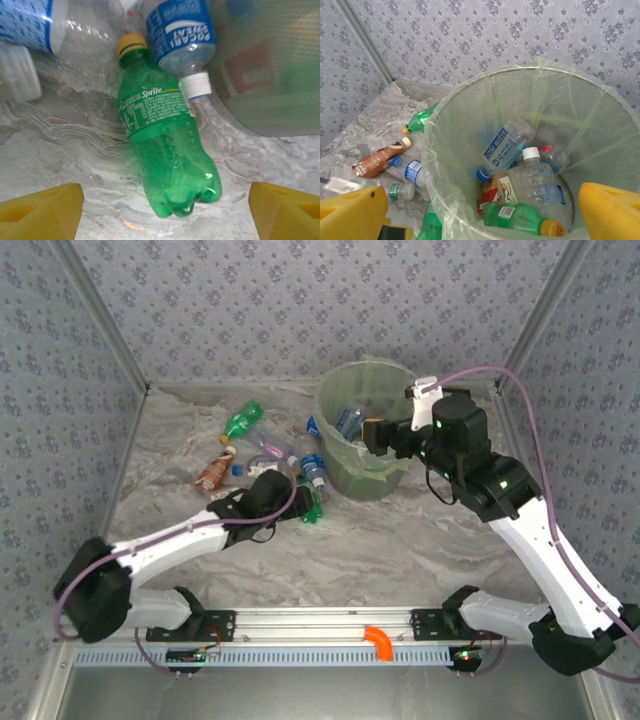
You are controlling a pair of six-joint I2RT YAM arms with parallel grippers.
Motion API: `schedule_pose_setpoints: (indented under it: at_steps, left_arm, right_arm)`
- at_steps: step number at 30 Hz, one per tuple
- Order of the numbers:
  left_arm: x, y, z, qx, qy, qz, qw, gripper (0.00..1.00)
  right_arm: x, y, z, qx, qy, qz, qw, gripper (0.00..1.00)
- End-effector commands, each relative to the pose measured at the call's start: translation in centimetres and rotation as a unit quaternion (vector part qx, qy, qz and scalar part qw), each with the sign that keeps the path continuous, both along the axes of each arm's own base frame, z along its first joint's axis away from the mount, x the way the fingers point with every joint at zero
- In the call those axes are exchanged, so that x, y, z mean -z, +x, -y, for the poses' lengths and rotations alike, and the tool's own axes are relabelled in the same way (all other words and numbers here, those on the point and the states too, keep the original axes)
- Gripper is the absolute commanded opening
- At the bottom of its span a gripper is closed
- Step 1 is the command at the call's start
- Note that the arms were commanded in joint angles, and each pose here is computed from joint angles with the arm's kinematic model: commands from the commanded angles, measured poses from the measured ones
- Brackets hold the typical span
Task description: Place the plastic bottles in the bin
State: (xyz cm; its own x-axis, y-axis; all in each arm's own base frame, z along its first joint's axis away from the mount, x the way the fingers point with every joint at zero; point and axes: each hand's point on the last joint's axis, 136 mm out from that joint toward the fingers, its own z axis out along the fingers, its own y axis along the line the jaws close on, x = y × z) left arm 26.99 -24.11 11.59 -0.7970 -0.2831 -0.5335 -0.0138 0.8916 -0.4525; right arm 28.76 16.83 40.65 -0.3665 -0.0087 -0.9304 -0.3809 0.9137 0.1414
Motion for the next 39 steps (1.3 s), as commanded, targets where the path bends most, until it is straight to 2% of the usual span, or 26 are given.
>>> schedule_pose_setpoints:
  at_steps: [1, 9, 17, 22, 27, 35, 39]
  left_arm:
    - [-0.7, 1.3, 1.8, -0.012, -0.015, -0.003, 1.000, 0.84]
    - [1.2, 2.5, 2.4, -0.025, 0.009, -0.013, 1.000, 0.84]
    - [4.2, 3.4, 2.9, -0.029, 0.031, -0.047, 0.998, 0.84]
    - [6.0, 3.0, 2.5, -0.029, 0.047, -0.066, 0.996, 0.79]
    - [6.9, 2.1, 1.3, -0.029, 0.063, -0.075, 0.995, 0.67]
    - [6.7, 0.9, -0.7, -0.005, 0.096, -0.077, 0.992, 0.63]
    - [7.3, 0.6, -1.1, 0.009, 0.100, -0.084, 0.991, 0.66]
  right_arm:
    - [-0.9, -0.9, 1.1, 0.015, 0.010, 0.013, 1.000, 1.00]
    - [-1.2, -1.5, 1.4, 0.014, 0.015, 0.014, 1.000, 1.00]
    - [-0.5, -1.5, 0.7, 0.008, 0.016, 0.003, 1.000, 1.00]
    - [-0.3, -1.4, 0.4, 0.005, 0.013, -0.001, 1.000, 1.00]
    - [-0.2, -1.4, 0.3, 0.006, 0.012, -0.001, 1.000, 1.00]
    - [1.1, -1.1, -0.4, 0.002, 0.014, -0.015, 1.000, 1.00]
    - [1.4, -0.8, -0.9, -0.002, 0.019, -0.019, 1.000, 1.00]
